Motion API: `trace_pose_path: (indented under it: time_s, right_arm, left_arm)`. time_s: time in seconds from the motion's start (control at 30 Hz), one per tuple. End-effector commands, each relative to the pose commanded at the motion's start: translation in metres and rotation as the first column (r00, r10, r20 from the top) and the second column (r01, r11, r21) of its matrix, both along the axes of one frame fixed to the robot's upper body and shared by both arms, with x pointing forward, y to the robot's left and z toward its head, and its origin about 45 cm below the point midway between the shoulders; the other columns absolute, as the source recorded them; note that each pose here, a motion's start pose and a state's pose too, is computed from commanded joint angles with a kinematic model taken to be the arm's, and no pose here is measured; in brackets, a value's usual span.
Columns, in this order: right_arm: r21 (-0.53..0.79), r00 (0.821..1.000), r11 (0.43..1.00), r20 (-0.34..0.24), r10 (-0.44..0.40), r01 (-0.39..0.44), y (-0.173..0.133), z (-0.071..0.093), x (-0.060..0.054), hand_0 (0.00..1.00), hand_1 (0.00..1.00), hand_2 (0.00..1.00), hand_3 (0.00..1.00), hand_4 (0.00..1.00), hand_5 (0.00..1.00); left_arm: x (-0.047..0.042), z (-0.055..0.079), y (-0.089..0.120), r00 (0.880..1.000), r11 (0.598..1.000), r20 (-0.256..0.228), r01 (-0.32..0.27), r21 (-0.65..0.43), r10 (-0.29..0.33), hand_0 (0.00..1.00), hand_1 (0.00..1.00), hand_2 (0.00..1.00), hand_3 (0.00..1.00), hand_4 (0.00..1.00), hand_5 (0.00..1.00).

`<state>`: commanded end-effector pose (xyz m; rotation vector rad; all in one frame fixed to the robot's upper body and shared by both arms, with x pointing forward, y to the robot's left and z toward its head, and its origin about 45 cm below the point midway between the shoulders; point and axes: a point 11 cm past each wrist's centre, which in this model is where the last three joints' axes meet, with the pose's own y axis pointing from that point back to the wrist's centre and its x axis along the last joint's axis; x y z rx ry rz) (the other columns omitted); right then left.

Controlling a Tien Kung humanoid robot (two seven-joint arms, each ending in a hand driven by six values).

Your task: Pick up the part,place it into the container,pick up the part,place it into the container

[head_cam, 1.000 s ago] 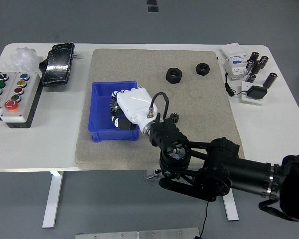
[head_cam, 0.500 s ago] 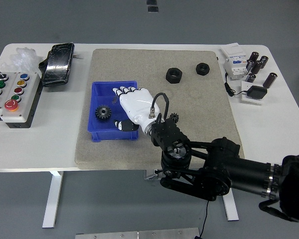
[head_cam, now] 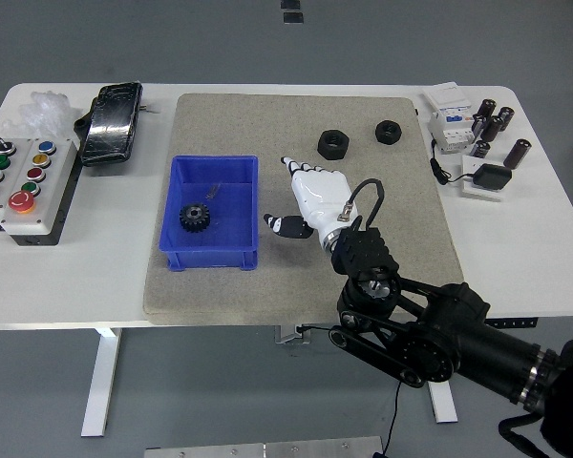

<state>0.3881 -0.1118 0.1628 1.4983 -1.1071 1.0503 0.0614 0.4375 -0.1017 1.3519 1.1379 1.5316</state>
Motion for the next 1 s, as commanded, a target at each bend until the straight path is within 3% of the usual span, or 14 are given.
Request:
trace_pose_path:
  time_s: [0.27,0.3,0.47,0.5,0.67,0.7,0.87,0.9,1.0]
  right_arm:
    - [-0.034,0.996,0.998,-0.079,-0.046,0.043,-0.022,-0.023,-0.005,0.438,0.715,0.791,0.912,0.807,0.459]
    - [-0.043,0.995,0.998,-0.087,-0.046,0.043,-0.023,-0.025,-0.005,0.406,0.631,0.666,0.839,0.69,0.394]
    - [-0.069,0.994,0.997,-0.096,-0.052,0.045,-0.028,-0.027,-0.004,0.406,0.631,0.666,0.839,0.69,0.394]
    - [-0.071,0.994,0.996,-0.096,-0.054,0.047,-0.029,-0.027,-0.003,0.387,0.59,0.566,0.716,0.481,0.346]
    - [-0.076,0.992,0.995,-0.105,-0.064,0.056,-0.032,-0.03,-0.002,0.387,0.59,0.566,0.716,0.481,0.346]
    - [-0.078,0.992,0.995,-0.109,-0.065,0.057,-0.033,-0.031,-0.003,0.346,0.486,0.443,0.624,0.142,0.25]
    - [-0.089,0.989,0.995,-0.135,-0.065,0.054,-0.033,-0.036,-0.004,0.346,0.486,0.443,0.624,0.142,0.25]
    - [-0.092,0.988,0.994,-0.139,-0.065,0.052,-0.034,-0.036,-0.004,0.314,0.429,0.364,0.565,0.002,0.139]
    - [-0.096,0.988,0.994,-0.144,-0.064,0.051,-0.034,-0.037,-0.005,0.314,0.429,0.364,0.565,0.002,0.139]
  left_arm:
    - [0.0006,0.0,-0.001,1.0,1.0,0.001,0.004,-0.001,-0.004,0.665,0.575,0.548,0.633,0.591,0.463]
    - [0.0006,0.0,-0.001,1.0,1.0,0.001,0.004,-0.002,-0.004,0.665,0.575,0.548,0.633,0.587,0.461]
    - [0.0017,0.0,-0.001,1.0,1.0,0.003,0.007,-0.002,-0.007,0.665,0.575,0.548,0.633,0.587,0.461]
    - [0.0019,0.0,-0.001,1.0,1.0,0.004,0.007,-0.002,-0.007,0.665,0.573,0.548,0.635,0.591,0.459]
    - [0.0021,0.0,-0.002,1.0,1.0,0.004,0.008,-0.004,-0.008,0.665,0.573,0.548,0.635,0.591,0.459]
    - [0.002,0.0,-0.002,1.0,1.0,0.003,0.008,-0.004,-0.008,0.665,0.574,0.549,0.636,0.593,0.461]
    - [0.002,0.0,-0.002,1.0,1.0,0.003,0.008,-0.004,-0.008,0.665,0.574,0.549,0.636,0.593,0.461]
    - [0.0022,0.0,-0.002,1.0,1.0,0.004,0.008,-0.004,-0.008,0.665,0.573,0.549,0.636,0.594,0.463]
    - [0.0025,0.0,-0.002,1.0,1.0,0.005,0.009,-0.004,-0.009,0.665,0.573,0.549,0.636,0.594,0.463]
